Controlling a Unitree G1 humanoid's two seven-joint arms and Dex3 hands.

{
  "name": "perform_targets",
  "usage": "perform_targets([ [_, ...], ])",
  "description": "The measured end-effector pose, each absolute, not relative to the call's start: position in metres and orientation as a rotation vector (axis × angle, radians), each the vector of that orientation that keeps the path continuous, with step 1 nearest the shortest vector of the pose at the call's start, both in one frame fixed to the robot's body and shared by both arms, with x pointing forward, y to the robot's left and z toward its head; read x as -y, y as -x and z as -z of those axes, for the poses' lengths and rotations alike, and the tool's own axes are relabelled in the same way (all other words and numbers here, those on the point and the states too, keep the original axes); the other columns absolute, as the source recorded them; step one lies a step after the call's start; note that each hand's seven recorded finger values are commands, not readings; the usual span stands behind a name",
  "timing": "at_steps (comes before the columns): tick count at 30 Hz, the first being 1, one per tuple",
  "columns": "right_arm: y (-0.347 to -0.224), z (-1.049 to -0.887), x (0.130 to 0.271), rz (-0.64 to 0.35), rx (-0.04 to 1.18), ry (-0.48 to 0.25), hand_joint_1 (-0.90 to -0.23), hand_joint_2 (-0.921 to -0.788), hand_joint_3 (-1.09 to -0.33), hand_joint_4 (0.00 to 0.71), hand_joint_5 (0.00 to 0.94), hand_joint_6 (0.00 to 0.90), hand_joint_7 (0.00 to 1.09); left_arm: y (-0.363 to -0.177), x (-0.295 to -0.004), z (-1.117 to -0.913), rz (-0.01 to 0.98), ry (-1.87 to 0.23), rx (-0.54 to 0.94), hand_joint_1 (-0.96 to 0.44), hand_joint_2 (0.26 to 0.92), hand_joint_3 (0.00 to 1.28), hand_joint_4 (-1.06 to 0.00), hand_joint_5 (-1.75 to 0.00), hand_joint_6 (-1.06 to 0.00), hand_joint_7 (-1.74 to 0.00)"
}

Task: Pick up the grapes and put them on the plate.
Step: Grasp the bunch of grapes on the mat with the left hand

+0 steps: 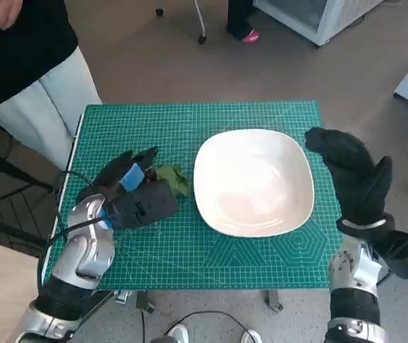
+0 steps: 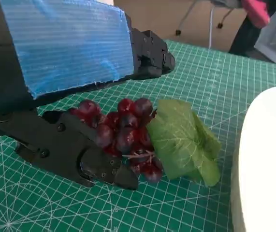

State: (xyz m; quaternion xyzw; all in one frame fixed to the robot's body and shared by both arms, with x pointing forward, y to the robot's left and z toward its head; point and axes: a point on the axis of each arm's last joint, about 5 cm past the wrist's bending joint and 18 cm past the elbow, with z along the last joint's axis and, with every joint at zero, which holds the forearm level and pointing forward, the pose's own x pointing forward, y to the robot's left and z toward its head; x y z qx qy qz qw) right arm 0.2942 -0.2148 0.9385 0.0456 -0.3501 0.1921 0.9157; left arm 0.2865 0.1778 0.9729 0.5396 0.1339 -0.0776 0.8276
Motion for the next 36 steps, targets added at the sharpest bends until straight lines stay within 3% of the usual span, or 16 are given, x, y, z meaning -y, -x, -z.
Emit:
perform_targets([
  [36,-0.294,-0.938,0.215,-0.399,0.72,-0.095,-0.377,-0.921,-0.521,0.558,0.002,0.509,0.01,-0.307,-0.185,-0.947,0.166,-1.214,-0.439,-0.45,0.805,0.0,-0.05,0.0,-0.22,0.0],
])
